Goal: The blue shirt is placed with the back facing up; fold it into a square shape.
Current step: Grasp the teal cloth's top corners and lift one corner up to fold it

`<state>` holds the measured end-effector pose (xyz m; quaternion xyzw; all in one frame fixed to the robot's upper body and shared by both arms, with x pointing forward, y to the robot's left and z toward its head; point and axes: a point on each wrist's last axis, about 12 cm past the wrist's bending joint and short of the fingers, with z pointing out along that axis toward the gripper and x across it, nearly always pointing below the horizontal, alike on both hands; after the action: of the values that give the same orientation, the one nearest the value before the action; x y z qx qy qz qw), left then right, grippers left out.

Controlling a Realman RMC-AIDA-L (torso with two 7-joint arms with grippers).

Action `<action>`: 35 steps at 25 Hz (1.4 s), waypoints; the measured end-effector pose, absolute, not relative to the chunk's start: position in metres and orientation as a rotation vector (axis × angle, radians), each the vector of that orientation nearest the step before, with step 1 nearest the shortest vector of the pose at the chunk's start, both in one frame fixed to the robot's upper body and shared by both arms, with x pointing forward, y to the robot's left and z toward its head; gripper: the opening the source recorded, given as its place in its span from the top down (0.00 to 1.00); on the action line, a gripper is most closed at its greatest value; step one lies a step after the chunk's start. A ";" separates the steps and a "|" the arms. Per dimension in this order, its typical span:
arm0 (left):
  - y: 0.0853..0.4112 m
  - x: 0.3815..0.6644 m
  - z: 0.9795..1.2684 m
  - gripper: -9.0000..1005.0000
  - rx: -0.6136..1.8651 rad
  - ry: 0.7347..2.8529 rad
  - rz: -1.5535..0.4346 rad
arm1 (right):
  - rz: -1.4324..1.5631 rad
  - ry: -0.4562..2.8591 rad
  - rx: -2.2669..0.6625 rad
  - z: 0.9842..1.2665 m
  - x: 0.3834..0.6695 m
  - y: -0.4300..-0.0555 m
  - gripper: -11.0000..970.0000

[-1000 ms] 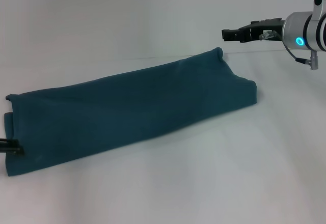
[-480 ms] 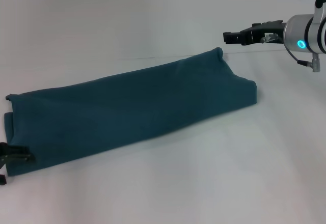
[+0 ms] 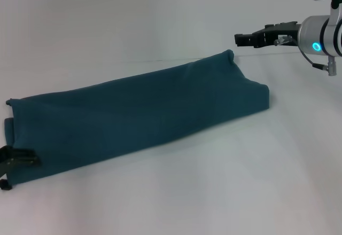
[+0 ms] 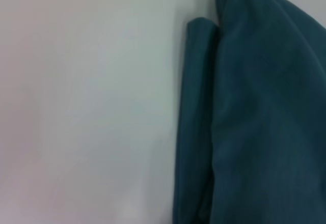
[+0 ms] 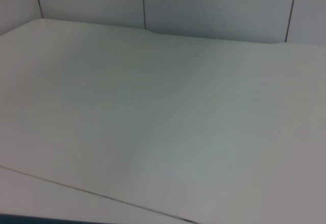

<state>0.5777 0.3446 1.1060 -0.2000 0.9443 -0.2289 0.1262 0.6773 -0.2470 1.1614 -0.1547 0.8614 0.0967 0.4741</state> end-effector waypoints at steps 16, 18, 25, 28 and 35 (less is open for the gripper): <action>0.331 0.591 1.109 0.11 -0.525 2.752 -0.676 | 0.240 2.106 -0.379 1.161 0.677 -0.246 0.04; 0.330 0.591 1.108 0.11 -0.513 2.756 -0.666 | 0.241 2.107 -0.380 1.161 0.677 -0.246 0.04; 0.321 0.596 1.103 0.11 -0.418 2.786 -0.592 | 0.241 2.103 -0.388 1.162 0.677 -0.244 0.04; 0.317 0.597 1.102 0.20 -0.373 2.793 -0.573 | 0.245 2.099 -0.394 1.164 0.677 -0.243 0.04; 0.314 0.601 1.105 0.57 -0.324 2.792 -0.561 | 0.249 2.101 -0.397 1.164 0.677 -0.243 0.05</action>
<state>0.6008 0.3136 1.1055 -0.1120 0.9649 -0.1937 0.1372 0.6766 -0.2427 1.1638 -0.1622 0.8591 0.1017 0.4746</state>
